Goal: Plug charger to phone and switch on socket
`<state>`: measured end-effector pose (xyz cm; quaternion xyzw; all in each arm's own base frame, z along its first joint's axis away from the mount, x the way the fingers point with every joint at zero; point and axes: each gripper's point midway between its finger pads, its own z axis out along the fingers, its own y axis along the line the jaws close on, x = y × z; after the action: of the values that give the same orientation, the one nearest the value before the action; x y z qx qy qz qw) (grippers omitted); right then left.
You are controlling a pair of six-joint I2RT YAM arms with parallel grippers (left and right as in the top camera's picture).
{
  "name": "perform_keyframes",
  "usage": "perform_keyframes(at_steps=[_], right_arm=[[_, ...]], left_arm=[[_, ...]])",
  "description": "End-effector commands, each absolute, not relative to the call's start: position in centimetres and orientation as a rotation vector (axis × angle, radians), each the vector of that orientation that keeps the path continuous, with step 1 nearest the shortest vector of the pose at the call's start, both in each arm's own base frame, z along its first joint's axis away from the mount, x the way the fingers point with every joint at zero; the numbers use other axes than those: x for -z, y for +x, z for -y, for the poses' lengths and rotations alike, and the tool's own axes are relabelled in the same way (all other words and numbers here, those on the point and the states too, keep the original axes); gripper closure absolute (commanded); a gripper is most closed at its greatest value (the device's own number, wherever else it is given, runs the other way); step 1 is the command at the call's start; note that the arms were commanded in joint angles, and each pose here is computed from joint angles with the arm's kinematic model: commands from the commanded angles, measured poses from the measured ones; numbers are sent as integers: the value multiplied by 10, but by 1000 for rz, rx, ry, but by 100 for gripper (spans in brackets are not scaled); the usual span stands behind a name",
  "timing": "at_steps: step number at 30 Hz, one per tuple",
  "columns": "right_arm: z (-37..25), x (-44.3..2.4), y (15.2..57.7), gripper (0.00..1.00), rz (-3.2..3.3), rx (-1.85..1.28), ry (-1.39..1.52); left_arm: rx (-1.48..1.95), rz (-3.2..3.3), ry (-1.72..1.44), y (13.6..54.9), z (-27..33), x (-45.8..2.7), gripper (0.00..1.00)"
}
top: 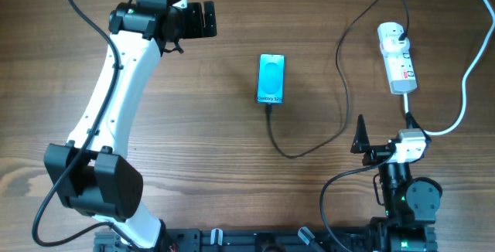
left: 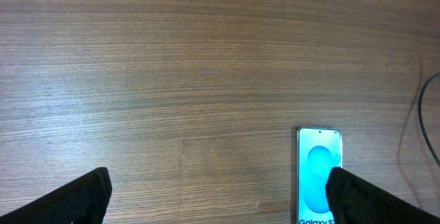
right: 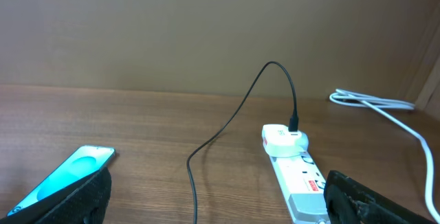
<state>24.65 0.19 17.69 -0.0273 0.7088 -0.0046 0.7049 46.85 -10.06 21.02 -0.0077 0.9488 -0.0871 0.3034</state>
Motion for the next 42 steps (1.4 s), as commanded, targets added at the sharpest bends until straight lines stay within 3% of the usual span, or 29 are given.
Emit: perform_keyframes(at_steps=[1,18,22,28,33,42], right_arm=[[-2,-176,247,0,-1567,-7,-44],[-2,-176,247,1,-1567,-7,-44],[-2,-176,247,0,-1567,-7,-44],[-2,-176,247,0,-1568,-7,-44],[-2,-176,247,0,-1568,-7,-44],[-2,-176,247,0,-1568,-7,-44]], left_arm=[[207,-2520,-3,469,100,-206,0],[161,-2608,-10,453,89,-193,0],[106,-2565,-28,423,74,-195,0],[78,-2453,-156,300,19,-161,0],[48,-2236,-277,234,-13,-148,0],[72,-1832,-251,235,-17,-138,0]])
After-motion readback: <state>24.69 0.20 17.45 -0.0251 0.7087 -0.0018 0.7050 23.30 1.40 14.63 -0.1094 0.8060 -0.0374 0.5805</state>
